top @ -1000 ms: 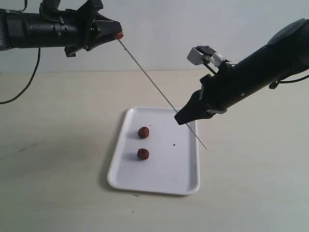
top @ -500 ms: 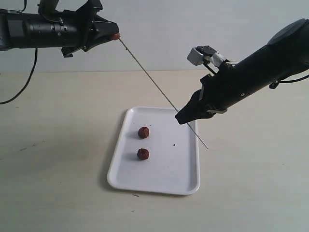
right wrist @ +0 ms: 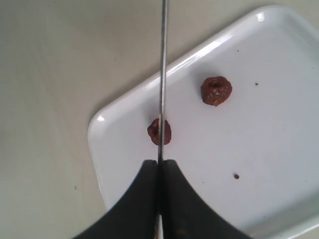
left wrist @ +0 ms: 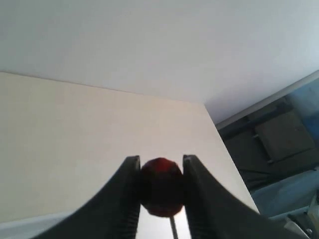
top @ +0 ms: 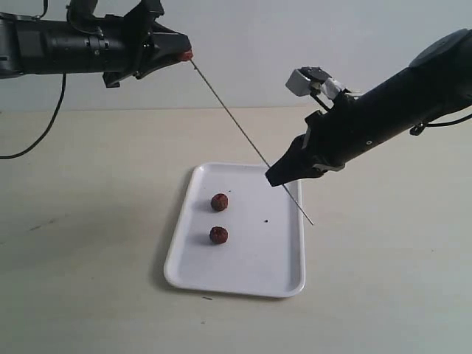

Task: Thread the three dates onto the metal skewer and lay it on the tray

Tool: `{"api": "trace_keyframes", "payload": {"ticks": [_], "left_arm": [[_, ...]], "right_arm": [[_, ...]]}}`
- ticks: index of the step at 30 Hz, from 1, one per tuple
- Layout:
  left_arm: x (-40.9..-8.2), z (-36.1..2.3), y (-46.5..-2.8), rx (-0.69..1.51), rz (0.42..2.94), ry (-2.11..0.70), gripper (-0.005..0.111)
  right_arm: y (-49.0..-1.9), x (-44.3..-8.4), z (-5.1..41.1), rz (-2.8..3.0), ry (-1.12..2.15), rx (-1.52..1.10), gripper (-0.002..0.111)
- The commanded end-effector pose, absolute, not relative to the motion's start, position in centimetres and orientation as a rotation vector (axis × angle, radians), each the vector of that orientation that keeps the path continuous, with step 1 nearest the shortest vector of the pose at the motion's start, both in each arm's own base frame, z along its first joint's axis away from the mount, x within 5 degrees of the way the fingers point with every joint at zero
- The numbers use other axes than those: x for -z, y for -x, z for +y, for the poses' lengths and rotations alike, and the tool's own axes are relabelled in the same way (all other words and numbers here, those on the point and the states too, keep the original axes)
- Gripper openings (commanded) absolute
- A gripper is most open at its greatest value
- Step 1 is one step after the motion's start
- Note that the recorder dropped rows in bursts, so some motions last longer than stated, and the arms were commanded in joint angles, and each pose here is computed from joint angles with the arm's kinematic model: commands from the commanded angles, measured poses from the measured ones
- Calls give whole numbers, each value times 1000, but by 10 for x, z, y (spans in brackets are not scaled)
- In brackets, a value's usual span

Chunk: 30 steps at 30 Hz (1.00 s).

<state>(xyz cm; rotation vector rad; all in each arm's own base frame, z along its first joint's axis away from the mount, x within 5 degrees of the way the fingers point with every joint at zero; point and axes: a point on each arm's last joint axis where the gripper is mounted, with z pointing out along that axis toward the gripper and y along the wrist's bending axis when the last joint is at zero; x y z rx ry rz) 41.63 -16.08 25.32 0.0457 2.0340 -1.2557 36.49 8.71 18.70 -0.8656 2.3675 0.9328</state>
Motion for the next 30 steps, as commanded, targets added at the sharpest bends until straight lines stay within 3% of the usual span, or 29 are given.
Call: {"api": "trace_keyframes", "payload": {"ticks": [1, 30], "left_arm": [[-259, -174, -411, 1255, 2017, -100, 29], [-260, -184, -401, 1325, 2007, -240, 29]], "right_arm": [[-368, -191, 89, 2326, 796, -976, 0], [-383, -215, 98, 2034, 598, -1110, 0]]}}
